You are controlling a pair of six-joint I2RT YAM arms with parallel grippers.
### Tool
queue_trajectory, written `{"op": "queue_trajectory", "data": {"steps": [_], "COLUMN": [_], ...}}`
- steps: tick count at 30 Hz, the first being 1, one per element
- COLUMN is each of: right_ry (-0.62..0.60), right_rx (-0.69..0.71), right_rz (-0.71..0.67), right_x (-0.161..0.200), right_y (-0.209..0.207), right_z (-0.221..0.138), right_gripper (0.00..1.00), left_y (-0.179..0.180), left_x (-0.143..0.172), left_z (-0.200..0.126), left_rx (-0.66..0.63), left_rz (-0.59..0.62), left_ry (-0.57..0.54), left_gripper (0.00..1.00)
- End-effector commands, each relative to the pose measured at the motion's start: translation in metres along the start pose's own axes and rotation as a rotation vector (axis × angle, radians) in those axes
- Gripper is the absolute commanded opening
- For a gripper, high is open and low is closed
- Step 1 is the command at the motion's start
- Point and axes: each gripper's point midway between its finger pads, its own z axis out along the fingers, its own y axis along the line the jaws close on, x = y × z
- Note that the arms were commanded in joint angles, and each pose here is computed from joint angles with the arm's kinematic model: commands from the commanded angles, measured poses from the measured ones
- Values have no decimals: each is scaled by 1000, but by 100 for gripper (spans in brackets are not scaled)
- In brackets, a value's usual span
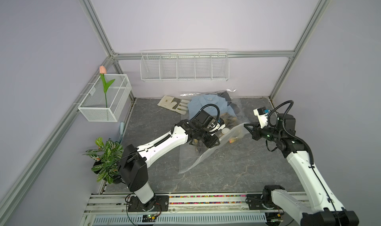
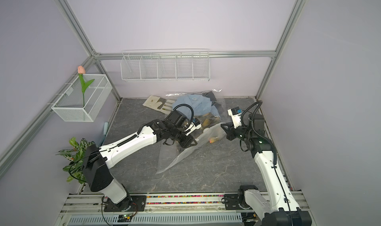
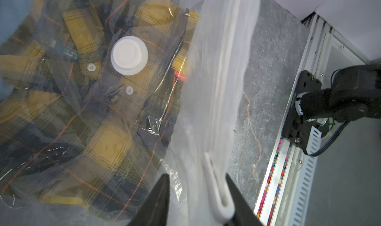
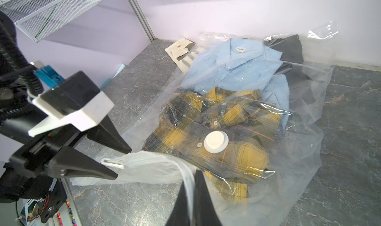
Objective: Place the folded shirt into the vacuum bag
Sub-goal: Close the vacuum bag at the center of the board.
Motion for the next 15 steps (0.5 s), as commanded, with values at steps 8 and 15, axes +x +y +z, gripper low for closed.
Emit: {"op": "queue_trajectory", "data": {"steps": [8,15], "right_ry": [-75,-72], "right_rx": [-23,-26], "right_rz": [-12,-10], "right_x": [-17,-17], "right_y": [2,2], "right_z": [0,0], "right_gripper": [7,7], "left_y": [-9,1], "left_x": [-50,-54], "left_z": [-12,-9], "left_rx": [32,-48], "left_rz": [-117,-102], "left_ry": [-452,-512], "left_gripper": [53,46]}}
